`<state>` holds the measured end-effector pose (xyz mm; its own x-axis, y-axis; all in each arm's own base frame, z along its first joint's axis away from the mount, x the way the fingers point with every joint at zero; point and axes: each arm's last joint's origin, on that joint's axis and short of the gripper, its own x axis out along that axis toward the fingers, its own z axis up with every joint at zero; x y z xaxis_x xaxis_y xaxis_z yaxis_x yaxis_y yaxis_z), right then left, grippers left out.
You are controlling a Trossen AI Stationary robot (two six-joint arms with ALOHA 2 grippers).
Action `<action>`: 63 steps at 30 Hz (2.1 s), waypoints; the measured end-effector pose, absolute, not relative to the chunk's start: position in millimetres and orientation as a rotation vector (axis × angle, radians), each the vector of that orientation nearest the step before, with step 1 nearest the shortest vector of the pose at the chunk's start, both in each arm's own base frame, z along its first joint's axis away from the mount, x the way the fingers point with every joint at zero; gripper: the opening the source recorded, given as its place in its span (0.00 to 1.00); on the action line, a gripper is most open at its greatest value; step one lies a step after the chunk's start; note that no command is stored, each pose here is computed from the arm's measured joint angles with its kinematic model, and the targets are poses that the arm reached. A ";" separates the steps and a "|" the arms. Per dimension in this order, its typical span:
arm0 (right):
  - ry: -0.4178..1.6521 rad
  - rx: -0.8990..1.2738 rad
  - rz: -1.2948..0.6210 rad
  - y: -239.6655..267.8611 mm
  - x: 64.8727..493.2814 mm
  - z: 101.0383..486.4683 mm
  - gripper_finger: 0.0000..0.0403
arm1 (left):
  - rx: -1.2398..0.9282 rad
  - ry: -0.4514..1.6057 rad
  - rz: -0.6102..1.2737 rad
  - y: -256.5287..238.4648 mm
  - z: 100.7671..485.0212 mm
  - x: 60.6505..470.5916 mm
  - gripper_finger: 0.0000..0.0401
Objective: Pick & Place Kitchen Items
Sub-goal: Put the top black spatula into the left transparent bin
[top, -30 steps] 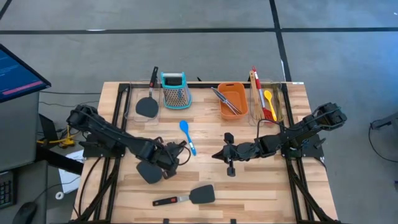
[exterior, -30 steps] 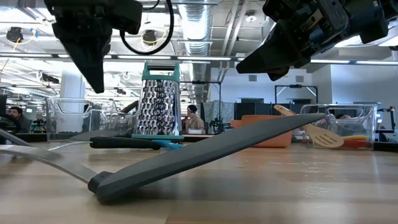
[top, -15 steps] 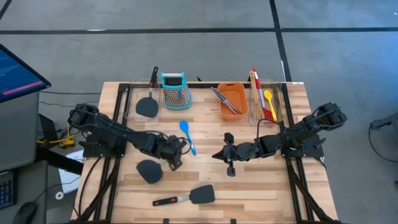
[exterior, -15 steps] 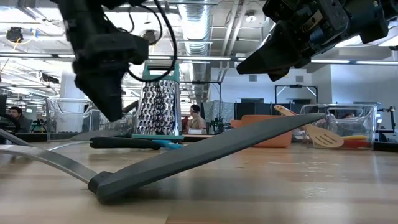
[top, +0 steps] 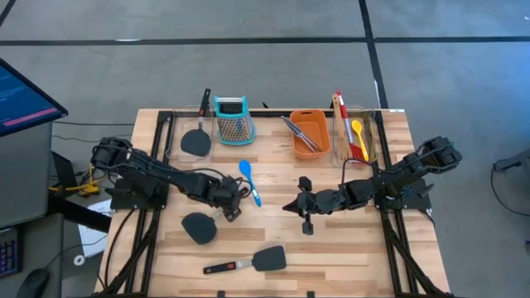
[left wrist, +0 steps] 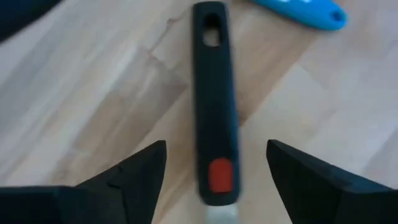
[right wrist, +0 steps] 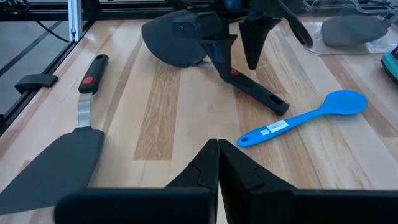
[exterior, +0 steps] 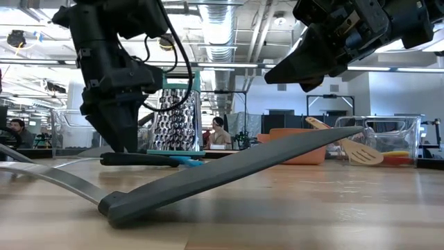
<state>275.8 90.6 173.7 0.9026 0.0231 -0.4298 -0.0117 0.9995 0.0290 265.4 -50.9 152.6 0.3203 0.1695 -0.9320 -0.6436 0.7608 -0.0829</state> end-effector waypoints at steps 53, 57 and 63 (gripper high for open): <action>0.445 0.026 0.018 90.6 275.7 173.7 0.00 | -0.492 1.027 0.581 -52.6 122.3 248.3 0.14; 0.445 0.026 0.017 90.5 275.8 173.7 0.00 | -0.479 1.007 0.566 -57.2 125.8 246.8 0.15; 0.445 0.026 0.017 90.6 275.7 173.6 0.00 | -0.468 0.969 0.499 -60.9 141.4 242.5 0.15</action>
